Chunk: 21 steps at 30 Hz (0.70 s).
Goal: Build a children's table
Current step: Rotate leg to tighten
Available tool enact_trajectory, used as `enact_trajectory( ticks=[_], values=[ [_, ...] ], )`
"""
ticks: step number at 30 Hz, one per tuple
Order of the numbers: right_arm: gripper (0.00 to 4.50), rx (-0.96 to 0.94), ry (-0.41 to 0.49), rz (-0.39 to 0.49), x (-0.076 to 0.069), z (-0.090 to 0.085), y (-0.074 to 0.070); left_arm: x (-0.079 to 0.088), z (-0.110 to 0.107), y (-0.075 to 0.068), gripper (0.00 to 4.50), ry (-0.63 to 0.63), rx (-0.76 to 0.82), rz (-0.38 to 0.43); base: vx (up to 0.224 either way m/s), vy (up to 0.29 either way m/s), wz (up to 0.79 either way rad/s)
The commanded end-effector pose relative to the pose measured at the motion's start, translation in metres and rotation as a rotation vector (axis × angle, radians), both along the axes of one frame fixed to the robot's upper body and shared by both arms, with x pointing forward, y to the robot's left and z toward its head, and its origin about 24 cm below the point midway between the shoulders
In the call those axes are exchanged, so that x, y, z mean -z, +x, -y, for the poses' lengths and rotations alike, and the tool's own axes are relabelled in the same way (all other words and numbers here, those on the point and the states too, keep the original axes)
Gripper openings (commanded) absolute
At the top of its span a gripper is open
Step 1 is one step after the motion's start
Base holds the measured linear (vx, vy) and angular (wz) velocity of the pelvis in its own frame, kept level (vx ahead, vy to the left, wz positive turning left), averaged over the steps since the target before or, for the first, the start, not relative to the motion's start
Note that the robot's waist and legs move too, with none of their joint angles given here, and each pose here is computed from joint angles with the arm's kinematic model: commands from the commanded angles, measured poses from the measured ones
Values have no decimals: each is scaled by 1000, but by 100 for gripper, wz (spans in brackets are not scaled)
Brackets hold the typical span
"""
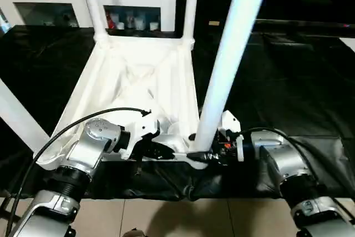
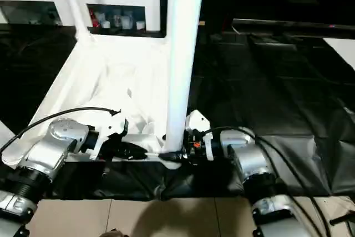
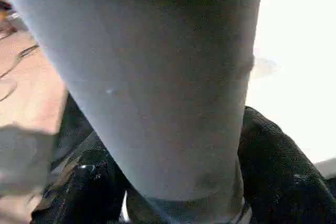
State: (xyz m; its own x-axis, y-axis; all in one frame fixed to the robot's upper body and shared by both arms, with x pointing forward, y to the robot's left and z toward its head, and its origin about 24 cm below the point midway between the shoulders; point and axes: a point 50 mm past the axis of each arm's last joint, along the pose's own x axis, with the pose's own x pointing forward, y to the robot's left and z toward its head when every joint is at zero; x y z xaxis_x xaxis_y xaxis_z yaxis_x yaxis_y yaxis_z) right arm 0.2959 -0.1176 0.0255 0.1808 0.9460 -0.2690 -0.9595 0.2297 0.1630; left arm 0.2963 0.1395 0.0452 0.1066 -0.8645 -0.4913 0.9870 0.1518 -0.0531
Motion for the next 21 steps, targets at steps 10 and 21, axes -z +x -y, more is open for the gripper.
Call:
enact_trajectory(
  ticks=[10,21],
  values=[
    [254,401,-68,-88,33,-72,8,-7,54,10,0,-99,-248,145,0,0,0],
    [365,308,-29,-3,24,-75,7,-12,58,9,0,-112,-180,160,0,0,0]
  ],
)
